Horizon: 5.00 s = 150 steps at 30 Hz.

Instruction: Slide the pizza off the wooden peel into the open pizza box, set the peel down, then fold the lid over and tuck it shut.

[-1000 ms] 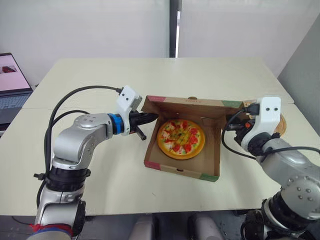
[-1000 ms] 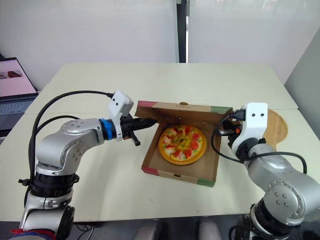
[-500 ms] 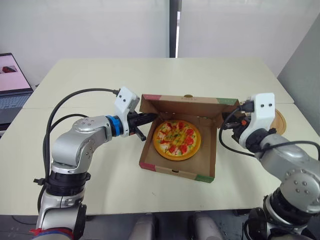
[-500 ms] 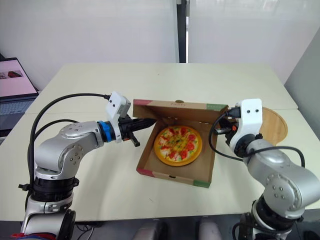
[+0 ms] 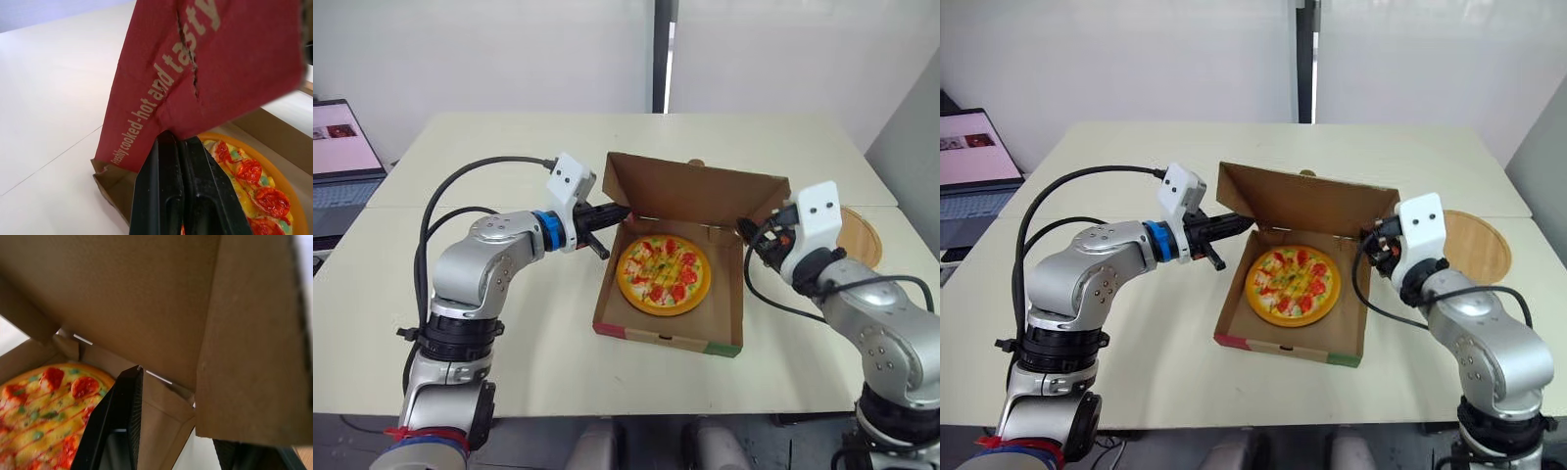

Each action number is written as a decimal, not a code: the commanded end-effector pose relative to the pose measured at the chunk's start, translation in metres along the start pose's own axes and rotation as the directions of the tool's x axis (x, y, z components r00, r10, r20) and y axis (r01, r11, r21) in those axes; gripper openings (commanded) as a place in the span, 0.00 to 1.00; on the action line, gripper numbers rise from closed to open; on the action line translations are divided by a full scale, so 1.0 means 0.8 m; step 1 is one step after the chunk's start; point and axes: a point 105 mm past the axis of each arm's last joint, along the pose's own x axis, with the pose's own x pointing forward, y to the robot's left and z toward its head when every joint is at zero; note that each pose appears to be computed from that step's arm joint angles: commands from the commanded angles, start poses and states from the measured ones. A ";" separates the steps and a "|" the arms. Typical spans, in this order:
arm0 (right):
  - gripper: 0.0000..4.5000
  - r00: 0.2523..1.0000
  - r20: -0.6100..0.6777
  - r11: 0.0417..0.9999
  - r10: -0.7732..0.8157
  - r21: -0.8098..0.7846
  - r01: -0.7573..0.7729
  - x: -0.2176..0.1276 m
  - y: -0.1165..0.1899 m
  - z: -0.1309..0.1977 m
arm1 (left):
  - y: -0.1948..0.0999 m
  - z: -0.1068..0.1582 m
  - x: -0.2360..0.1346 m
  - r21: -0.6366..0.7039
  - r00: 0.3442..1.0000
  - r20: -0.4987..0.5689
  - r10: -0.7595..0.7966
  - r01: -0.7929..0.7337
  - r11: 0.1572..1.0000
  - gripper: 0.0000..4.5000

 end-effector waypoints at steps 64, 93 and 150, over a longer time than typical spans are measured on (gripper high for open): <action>0.00 0.971 0.139 0.981 -0.193 0.059 0.186 0.041 -0.022 0.049 | -0.013 0.030 0.012 0.066 0.997 0.075 -0.031 0.026 0.997 0.00; 0.00 0.995 0.017 0.981 -0.100 0.172 0.095 -0.007 0.049 0.007 | -0.045 -0.009 -0.034 -0.047 0.999 0.034 -0.032 0.033 0.998 0.00; 0.00 0.998 0.067 0.995 -0.002 0.103 -0.004 -0.035 0.077 -0.034 | -0.051 -0.048 -0.079 0.019 0.961 0.179 0.210 -0.217 0.976 0.00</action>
